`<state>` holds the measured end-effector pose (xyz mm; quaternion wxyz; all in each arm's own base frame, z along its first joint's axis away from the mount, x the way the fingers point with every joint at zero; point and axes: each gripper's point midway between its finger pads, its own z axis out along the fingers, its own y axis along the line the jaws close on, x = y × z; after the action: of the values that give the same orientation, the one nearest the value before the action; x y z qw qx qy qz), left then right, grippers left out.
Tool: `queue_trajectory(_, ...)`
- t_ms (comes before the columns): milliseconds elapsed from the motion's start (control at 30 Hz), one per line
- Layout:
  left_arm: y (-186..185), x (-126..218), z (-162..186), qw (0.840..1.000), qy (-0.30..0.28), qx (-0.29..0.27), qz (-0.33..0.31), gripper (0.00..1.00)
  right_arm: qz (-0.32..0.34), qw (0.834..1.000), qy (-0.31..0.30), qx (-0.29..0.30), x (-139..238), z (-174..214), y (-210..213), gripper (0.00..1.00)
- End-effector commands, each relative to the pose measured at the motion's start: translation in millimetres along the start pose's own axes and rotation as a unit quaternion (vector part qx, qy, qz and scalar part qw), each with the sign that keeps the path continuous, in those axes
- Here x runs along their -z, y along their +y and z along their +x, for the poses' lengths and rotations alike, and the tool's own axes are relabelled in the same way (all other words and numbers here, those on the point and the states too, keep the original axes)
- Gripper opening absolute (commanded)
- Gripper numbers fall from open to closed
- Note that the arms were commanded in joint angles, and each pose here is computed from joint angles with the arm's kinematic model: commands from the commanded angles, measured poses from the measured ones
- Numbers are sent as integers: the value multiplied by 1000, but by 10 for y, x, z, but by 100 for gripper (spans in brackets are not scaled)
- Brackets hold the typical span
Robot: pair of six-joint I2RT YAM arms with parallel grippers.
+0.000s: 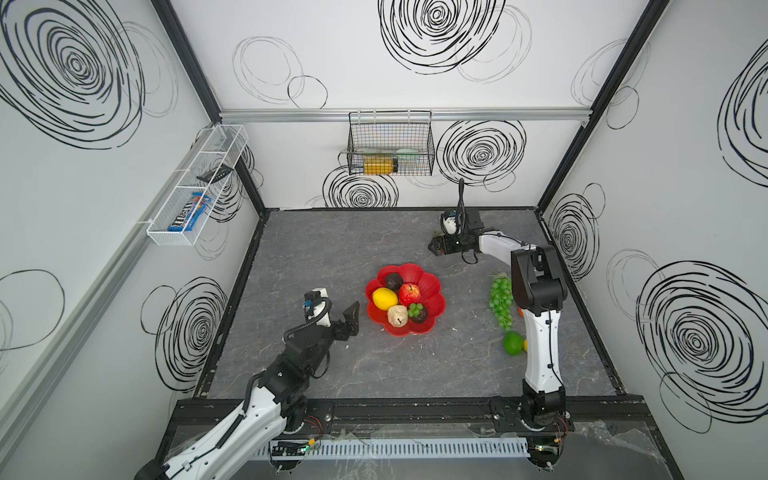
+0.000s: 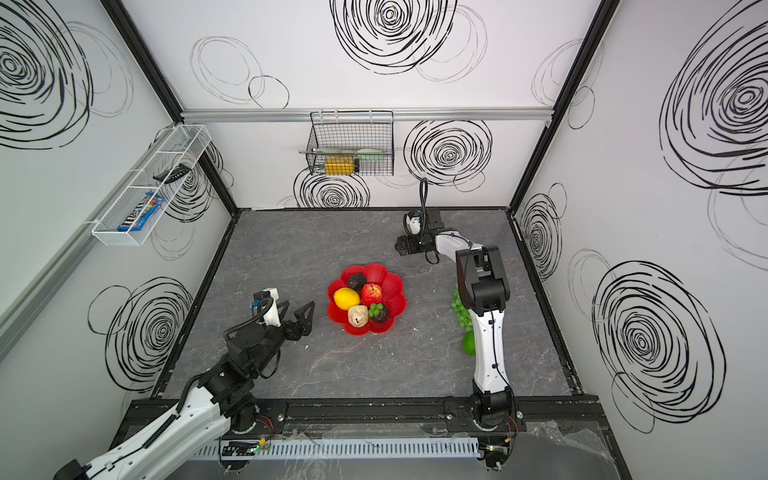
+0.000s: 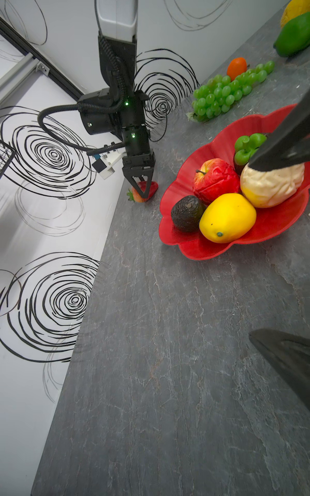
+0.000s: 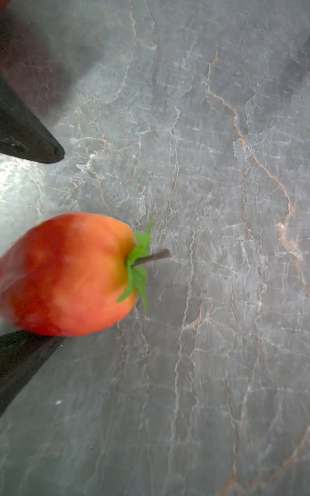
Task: Place and organize the fake fruits in the fruit bowl
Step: 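Grasp the red-yellow peach with the right gripper, then carry the peach toward the left gripper over the bowl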
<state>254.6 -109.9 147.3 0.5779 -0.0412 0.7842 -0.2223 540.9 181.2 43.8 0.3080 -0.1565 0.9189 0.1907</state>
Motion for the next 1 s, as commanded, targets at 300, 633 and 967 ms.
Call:
queue_trajectory(300,-17,-9,-96,1000,-21,5,6,95,95,995,-7,12,-117,-142,-82,83)
queue_trajectory(633,-26,-23,-78,1000,-18,6,9,96,116,993,12,5,-191,-123,-98,70)
queue_trajectory(967,-71,-27,-84,1000,-15,6,21,97,93,995,-22,7,180,-217,119,62)
